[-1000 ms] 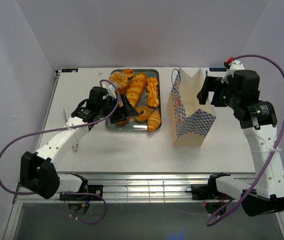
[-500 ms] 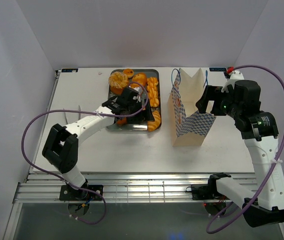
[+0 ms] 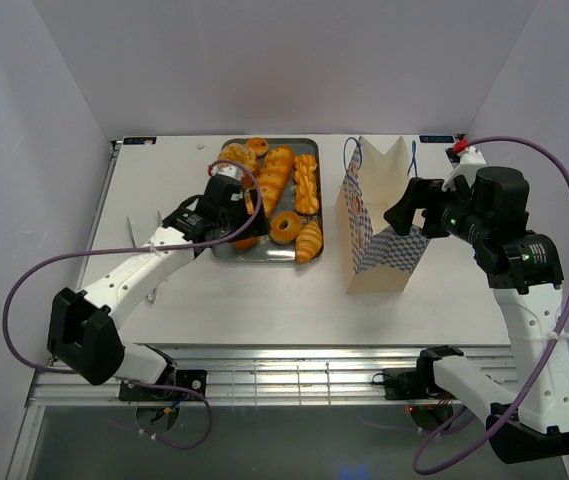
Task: Place the fake bread into the paper bag
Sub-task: Pick up the clamp at the center of the board.
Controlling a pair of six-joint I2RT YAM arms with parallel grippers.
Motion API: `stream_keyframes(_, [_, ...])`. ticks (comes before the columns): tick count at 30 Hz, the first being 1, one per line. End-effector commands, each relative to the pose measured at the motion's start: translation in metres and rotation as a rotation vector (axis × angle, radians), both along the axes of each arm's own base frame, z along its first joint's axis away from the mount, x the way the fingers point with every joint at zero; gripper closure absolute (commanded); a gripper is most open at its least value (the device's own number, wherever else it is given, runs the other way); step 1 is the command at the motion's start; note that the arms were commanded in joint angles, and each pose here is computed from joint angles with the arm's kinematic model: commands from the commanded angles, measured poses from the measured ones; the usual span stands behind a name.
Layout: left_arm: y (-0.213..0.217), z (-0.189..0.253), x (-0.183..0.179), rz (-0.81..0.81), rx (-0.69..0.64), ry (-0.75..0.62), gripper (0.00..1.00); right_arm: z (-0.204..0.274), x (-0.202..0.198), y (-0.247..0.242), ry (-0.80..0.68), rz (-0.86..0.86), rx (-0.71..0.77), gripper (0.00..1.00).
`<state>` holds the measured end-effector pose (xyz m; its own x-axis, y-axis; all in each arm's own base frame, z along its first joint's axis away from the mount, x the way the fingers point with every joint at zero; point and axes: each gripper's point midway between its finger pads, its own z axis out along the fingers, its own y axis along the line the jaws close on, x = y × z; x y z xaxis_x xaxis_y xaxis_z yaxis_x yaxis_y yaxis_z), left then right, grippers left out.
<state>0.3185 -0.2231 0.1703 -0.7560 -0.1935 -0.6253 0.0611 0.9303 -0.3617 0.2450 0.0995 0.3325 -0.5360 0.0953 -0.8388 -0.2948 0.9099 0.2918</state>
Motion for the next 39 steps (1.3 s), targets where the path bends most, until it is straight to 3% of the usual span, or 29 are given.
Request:
stream_keyframes(1, [0.101,0.004,0.008,0.216,0.094,0.029,0.06,0.013,-0.009,0.023,-0.038,0.140,0.071,0.01])
stream_keyframes(7, [0.200,-0.008,-0.013,0.450,0.150,0.083,0.07,0.001,-0.017,0.037,-0.028,0.223,0.096,0.00])
stream_keyframes(15, [0.275,-0.039,-0.046,0.720,0.333,0.247,0.02,0.012,-0.041,0.058,-0.076,0.350,0.155,0.00])
stream_keyframes(22, [0.291,-0.069,-0.050,0.730,0.384,0.263,0.02,0.017,-0.054,0.062,-0.118,0.388,0.153,0.01])
stream_keyframes(39, [0.299,-0.114,-0.032,0.718,0.352,0.310,0.02,0.013,-0.055,0.058,-0.145,0.362,0.092,0.03])
